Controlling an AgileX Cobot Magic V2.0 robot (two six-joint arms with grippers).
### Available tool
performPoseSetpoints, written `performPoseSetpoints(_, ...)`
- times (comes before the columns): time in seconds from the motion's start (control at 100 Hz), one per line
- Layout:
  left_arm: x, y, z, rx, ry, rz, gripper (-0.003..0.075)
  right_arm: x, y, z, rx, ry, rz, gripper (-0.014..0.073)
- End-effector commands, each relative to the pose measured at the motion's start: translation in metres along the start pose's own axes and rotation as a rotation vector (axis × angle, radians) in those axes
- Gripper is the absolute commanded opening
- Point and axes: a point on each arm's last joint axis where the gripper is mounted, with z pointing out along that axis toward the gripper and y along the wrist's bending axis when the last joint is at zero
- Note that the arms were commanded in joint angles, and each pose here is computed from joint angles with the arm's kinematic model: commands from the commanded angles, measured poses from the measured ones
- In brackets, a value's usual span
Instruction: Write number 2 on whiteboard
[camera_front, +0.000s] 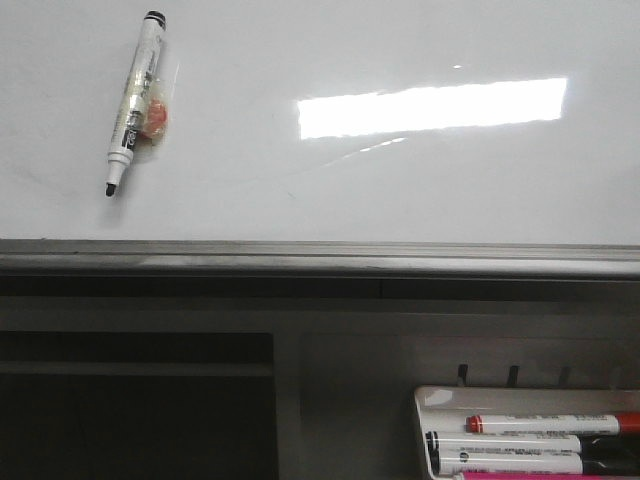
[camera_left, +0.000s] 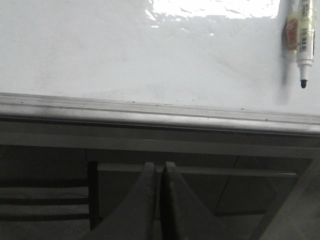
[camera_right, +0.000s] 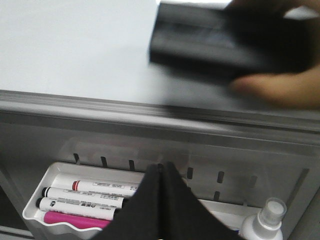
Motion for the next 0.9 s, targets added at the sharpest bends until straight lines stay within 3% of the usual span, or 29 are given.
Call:
performPoseSetpoints(0.0,-0.003,0.001,-0.001,-0.003,-0.071,-0.015,-0.0020,0.004,0.000,0.001,0.004,-0.025,-0.015,-0.0071)
performPoseSetpoints(0.62,-0.003,0.001,-0.001,-0.003,-0.074,-0.012,-0.0020,0.004,0.000,0.001,0.004,-0.025,-0.015,-0.0071)
performPoseSetpoints(0.8,-0.013,0.002,-0.002,-0.014,-0.186,-0.008,-0.0020,0.004,0.000,0.001,0.004,-0.025,-0.015,-0.0071)
performPoseSetpoints(0.89,-0.016,0.000,-0.003,0.015,-0.222,-0.133,-0.0020,0.003,0.000,0.001,0.004,-0.037,-0.017,-0.0071)
